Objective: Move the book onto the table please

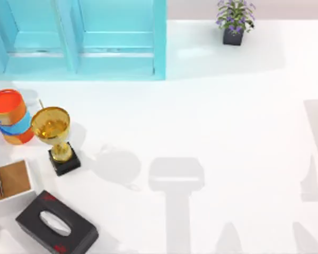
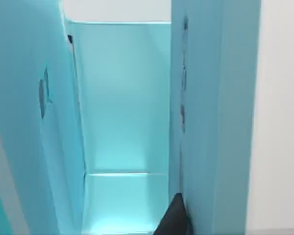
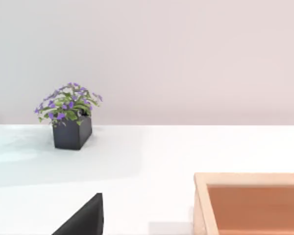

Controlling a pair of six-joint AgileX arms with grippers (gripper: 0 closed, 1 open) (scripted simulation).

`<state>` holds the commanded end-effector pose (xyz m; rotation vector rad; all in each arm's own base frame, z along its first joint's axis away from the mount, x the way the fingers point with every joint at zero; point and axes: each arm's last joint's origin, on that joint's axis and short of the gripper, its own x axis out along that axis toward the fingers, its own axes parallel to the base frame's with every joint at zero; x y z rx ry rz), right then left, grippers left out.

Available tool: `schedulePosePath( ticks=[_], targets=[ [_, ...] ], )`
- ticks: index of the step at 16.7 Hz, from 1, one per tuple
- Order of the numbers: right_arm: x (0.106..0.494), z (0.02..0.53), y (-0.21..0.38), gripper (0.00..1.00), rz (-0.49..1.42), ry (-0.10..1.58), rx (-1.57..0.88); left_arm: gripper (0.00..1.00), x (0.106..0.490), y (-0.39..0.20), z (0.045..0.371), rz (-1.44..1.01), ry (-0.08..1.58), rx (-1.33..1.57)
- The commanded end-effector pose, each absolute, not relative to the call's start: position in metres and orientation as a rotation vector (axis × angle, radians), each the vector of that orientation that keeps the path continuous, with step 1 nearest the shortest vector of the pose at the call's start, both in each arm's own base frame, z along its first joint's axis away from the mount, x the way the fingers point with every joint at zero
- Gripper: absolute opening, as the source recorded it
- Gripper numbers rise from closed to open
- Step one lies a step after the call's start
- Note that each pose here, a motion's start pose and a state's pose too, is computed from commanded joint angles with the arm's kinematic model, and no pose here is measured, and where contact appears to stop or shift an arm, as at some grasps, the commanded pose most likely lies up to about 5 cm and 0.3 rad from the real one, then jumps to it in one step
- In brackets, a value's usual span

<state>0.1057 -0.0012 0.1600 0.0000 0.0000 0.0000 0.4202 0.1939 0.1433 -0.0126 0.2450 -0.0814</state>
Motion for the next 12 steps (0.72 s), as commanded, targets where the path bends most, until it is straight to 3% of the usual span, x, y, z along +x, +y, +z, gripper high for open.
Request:
schedulePosePath(
  ticks=[6,12],
  targets=[
    [0.106,0.160,-0.001,1.00,0.000,0.000,0.000,0.00,0.323,0.194,0.261,-0.087,0.186,0.030],
    [0.106,0.160,-0.001,1.00,0.000,0.000,0.000,0.00,0.260,0.190,0.290,-0.052,0.193,0.013]
  ],
)
